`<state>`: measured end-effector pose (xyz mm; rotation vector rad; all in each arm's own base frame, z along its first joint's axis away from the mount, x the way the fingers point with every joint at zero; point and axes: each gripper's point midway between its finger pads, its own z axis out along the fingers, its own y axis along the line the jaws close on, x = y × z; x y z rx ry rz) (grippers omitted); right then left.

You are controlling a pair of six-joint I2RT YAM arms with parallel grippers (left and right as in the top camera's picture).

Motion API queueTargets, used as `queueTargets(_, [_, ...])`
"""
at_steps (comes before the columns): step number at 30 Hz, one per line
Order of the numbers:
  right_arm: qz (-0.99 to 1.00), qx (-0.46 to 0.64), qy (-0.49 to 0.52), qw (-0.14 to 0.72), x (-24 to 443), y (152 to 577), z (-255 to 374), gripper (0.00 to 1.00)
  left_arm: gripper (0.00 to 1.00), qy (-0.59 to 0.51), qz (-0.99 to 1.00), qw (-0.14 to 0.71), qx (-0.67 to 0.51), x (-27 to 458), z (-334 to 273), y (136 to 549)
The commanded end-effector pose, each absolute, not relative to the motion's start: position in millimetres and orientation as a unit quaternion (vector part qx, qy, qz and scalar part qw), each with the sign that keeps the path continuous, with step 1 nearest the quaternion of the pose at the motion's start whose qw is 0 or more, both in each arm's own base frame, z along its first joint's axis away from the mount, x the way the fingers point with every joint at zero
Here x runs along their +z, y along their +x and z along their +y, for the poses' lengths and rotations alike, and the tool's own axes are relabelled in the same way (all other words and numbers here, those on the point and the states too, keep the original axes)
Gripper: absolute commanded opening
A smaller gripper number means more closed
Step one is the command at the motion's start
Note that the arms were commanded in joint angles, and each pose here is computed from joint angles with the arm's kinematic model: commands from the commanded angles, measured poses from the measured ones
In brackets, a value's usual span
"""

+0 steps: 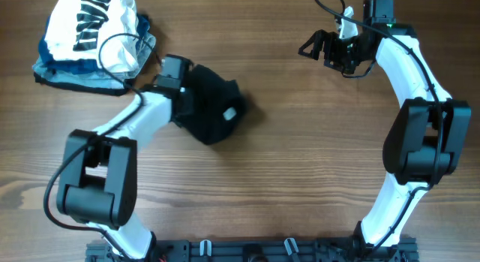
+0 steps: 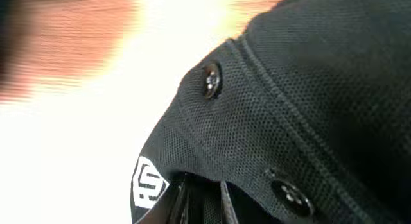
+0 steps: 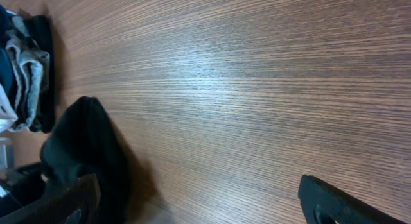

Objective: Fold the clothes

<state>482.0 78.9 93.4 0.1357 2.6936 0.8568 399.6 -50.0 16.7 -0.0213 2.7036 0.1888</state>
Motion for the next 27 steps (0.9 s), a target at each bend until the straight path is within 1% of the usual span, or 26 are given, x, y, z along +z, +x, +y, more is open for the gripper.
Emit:
queueTargets(1, [0.940, 0.290, 0.045, 0.172, 106, 486, 77, 1.00, 0.21, 0.038, 0.965, 0.229, 0.120, 34, -38, 414])
queueTargets(3, [0.940, 0.290, 0.045, 0.172, 106, 486, 77, 1.00, 0.25, 0.049, 0.960, 0.253, 0.108, 63, -54, 423])
queueTargets(4, [0.941, 0.290, 0.045, 0.171, 106, 485, 77, 1.00, 0.35, 0.060, 0.959, 0.262, 0.094, 81, -67, 424])
queueTargets(5, [0.941, 0.290, 0.043, 0.171, 106, 485, 77, 0.99, 0.41, 0.075, 0.957, 0.269, 0.077, 101, -83, 423])
queueTargets(7, [0.941, 0.288, 0.036, 0.173, 106, 485, 77, 1.00, 0.60, 0.110, 0.955, 0.273, 0.032, 136, -116, 410])
queueTargets(8, [0.941, 0.288, 0.033, 0.174, 106, 485, 77, 1.00, 0.71, 0.128, 0.953, 0.275, 0.010, 149, -133, 401])
queueTargets(9, [0.941, 0.288, 0.033, 0.174, 106, 485, 77, 1.00, 0.80, 0.142, 0.951, 0.276, -0.002, 157, -144, 393])
queueTargets(10, [0.941, 0.288, 0.033, 0.174, 106, 485, 77, 1.00, 0.85, 0.162, 0.948, 0.272, -0.011, 162, -156, 382])
queueTargets(13, [0.941, 0.288, 0.033, 0.174, 106, 485, 77, 1.00, 0.87, 0.262, 0.943, 0.201, -0.028, 141, -189, 337])
queueTargets(15, [0.941, 0.288, 0.033, 0.174, 106, 485, 77, 1.00, 0.87, 0.297, 0.942, 0.156, -0.021, 123, -197, 318])
queueTargets(17, [0.941, 0.288, 0.033, 0.174, 106, 485, 77, 1.00, 0.87, 0.319, 0.940, 0.121, -0.007, 103, -201, 309])
queueTargets(18, [0.941, 0.288, 0.033, 0.173, 106, 485, 77, 1.00, 0.87, 0.321, 0.941, 0.110, 0.000, 94, -201, 309])
queueTargets(19, [0.942, 0.288, 0.033, 0.173, 106, 485, 77, 1.00, 0.92, 0.321, 0.942, 0.101, 0.010, 86, -199, 310])
queueTargets(20, [0.942, 0.287, 0.032, 0.171, 105, 484, 77, 1.00, 1.00, 0.318, 0.943, 0.093, 0.031, 76, -193, 314])
queueTargets(24, [0.944, 0.283, 0.013, 0.167, 103, 479, 77, 1.00, 1.00, 0.298, 0.946, 0.090, 0.089, 58, -168, 333])
queueTargets(27, [0.946, 0.282, 0.015, 0.162, 102, 477, 77, 1.00, 1.00, 0.279, 0.951, 0.096, 0.093, 48, -158, 349])
